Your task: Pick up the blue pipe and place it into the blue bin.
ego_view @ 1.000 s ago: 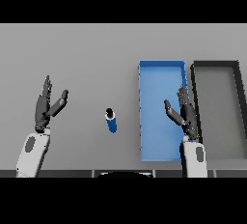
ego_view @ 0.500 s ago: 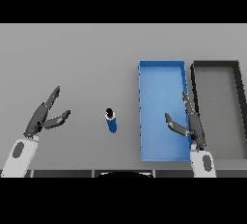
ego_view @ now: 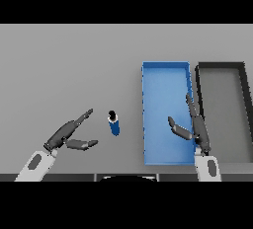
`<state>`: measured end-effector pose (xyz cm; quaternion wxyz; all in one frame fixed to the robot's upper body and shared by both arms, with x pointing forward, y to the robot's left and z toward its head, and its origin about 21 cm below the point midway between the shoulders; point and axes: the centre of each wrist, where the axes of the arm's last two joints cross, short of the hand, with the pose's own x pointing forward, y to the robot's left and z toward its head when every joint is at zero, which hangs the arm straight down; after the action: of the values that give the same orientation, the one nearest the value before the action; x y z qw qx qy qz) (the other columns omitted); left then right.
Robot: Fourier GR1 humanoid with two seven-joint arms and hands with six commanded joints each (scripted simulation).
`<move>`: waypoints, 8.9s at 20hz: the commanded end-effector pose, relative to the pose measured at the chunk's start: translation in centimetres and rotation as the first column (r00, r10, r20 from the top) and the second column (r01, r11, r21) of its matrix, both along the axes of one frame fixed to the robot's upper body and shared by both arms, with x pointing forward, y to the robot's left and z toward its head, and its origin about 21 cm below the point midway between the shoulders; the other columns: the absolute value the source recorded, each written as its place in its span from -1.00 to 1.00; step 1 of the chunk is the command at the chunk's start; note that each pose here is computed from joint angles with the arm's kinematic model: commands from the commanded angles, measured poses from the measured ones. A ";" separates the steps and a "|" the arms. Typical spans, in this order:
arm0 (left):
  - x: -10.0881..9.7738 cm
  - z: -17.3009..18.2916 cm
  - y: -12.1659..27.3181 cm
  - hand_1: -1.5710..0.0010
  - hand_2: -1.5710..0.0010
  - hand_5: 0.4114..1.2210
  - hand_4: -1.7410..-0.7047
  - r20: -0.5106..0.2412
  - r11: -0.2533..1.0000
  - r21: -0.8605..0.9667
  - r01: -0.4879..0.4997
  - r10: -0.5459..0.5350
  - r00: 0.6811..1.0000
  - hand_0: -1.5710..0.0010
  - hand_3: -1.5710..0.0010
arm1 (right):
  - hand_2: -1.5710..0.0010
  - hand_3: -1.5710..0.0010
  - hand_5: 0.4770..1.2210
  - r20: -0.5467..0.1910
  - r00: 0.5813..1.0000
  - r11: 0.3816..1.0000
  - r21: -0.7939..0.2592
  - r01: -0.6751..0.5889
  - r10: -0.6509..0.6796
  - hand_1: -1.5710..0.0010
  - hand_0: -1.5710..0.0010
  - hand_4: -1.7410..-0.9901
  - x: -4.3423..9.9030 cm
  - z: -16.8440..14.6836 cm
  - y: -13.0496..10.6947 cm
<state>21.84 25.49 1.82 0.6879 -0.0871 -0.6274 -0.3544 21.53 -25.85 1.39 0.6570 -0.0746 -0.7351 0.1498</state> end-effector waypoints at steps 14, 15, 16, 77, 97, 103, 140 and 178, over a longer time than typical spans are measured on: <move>2.9 -3.5 -8.0 1.00 1.00 -0.91 0.24 0.020 0.995 -0.065 0.069 -0.068 0.997 1.00 1.00 | 1.00 1.00 -0.57 0.004 1.000 1.000 0.011 0.009 -0.009 1.00 1.00 0.40 0.1 -0.1 -0.4; 3.0 -4.0 -9.0 1.00 1.00 -0.94 0.28 0.009 0.997 -0.039 0.067 -0.066 0.998 1.00 1.00 | 1.00 1.00 -0.56 0.007 1.000 1.000 0.017 0.006 -0.006 1.00 1.00 0.39 0.1 0.0 -0.6; 3.1 -4.2 -9.0 1.00 1.00 -0.97 0.31 0.013 0.998 -0.026 0.062 -0.061 0.998 1.00 1.00 | 1.00 1.00 -0.56 0.000 1.000 1.000 0.016 0.008 -0.008 1.00 1.00 0.38 0.1 -0.2 -0.8; 3.6 3.2 -16.5 -1.00 -1.00 1.00 -0.47 0.237 0.916 -0.310 0.254 -0.184 0.954 -1.00 -1.00 | 0.95 1.00 -0.78 0.048 0.760 0.762 -0.021 -0.648 0.648 1.00 1.00 0.17 1.5 15.2 5.7; 4.1 3.0 -16.4 -1.00 -1.00 1.00 -0.81 0.173 0.938 -0.256 0.233 -0.193 0.966 -1.00 -1.00 | -0.33 -0.11 -0.80 -0.047 0.561 0.554 -0.109 -0.825 0.826 -0.29 -0.29 -0.39 5.9 17.7 15.1; 4.4 3.1 -16.5 -1.00 -1.00 1.00 -0.95 0.150 0.912 -0.326 0.247 -0.208 0.967 -1.00 -0.86 | -0.82 -0.66 0.37 0.031 0.527 0.528 -0.051 -0.848 0.849 -0.81 -0.81 -0.80 5.6 17.1 15.2; 4.4 3.0 -14.9 1.00 1.00 -0.94 0.61 0.104 0.962 -0.157 0.224 -0.209 0.972 1.00 1.00 | -1.00 -1.00 1.00 0.255 0.560 0.547 0.128 -0.828 0.788 -1.00 -1.00 -1.00 7.3 29.0 14.1; 3.3 2.7 -14.4 1.00 1.00 -0.96 0.67 0.109 0.966 -0.132 0.223 -0.210 0.972 1.00 1.00 | 0.44 0.67 0.90 -0.652 0.744 0.990 -0.097 0.107 -0.144 0.44 0.39 0.24 8.9 10.7 -0.3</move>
<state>25.16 11.07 4.54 0.6060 -0.1880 -0.6701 -0.3851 30.43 -26.18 12.16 0.8795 -0.0837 -0.4464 0.1424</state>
